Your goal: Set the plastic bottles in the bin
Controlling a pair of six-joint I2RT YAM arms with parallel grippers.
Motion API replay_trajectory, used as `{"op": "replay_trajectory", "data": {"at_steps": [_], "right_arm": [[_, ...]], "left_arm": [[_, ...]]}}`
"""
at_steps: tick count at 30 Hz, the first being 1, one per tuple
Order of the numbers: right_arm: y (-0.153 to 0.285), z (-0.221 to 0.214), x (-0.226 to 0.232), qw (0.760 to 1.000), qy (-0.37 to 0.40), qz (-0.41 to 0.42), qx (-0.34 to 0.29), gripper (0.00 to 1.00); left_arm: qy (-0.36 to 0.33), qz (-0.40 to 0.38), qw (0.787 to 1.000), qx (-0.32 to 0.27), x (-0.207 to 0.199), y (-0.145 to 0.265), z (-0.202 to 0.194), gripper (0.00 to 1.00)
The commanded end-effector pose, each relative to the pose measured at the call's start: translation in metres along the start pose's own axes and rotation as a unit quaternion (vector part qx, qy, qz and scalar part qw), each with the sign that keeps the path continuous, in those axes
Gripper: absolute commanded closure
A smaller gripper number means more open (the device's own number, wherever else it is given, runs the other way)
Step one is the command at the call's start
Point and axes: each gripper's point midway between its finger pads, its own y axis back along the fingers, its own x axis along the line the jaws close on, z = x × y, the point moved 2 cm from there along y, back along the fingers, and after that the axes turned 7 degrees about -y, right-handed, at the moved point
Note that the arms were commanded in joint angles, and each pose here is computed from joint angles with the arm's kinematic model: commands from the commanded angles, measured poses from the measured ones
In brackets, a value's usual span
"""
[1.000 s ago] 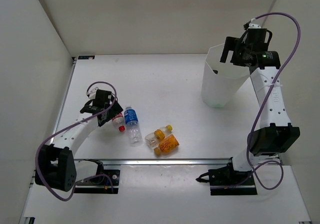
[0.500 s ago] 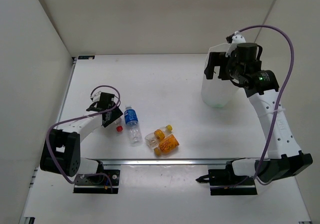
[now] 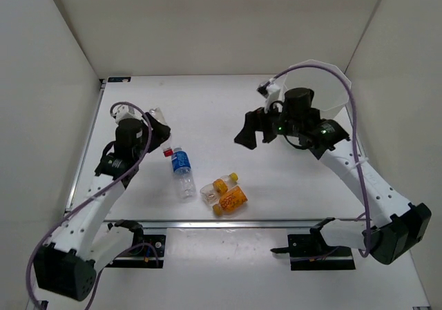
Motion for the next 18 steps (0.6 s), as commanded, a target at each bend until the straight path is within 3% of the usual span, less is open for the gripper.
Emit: {"op": "replay_trajectory", "data": {"at_steps": [1,5,9,12,18], "right_arm": [[-0.014,-0.003,0.066,0.985,0.011,0.172,-0.013,0.01],[-0.03,-0.006,0.103,0.97,0.027,0.24,-0.037,0.01],[-0.043,-0.013,0.121,0.959,0.001,0.28,-0.048,0.01],[-0.055,-0.022,0.131,0.955,-0.003,0.288,-0.064,0.01],[-0.086,-0.041,0.12,0.966,-0.036,0.253,-0.036,0.02]], "left_arm": [[0.021,-0.154,0.988,-0.026,-0.061,0.04,0.01,0.8],[0.045,-0.27,0.962,-0.006,-0.104,0.065,-0.002,0.82],[0.065,-0.318,0.946,0.013,-0.125,0.08,-0.02,0.85],[0.072,-0.333,0.94,0.024,-0.132,0.082,-0.03,0.85],[0.071,-0.406,0.911,0.015,-0.148,0.104,-0.029,0.86]]}}
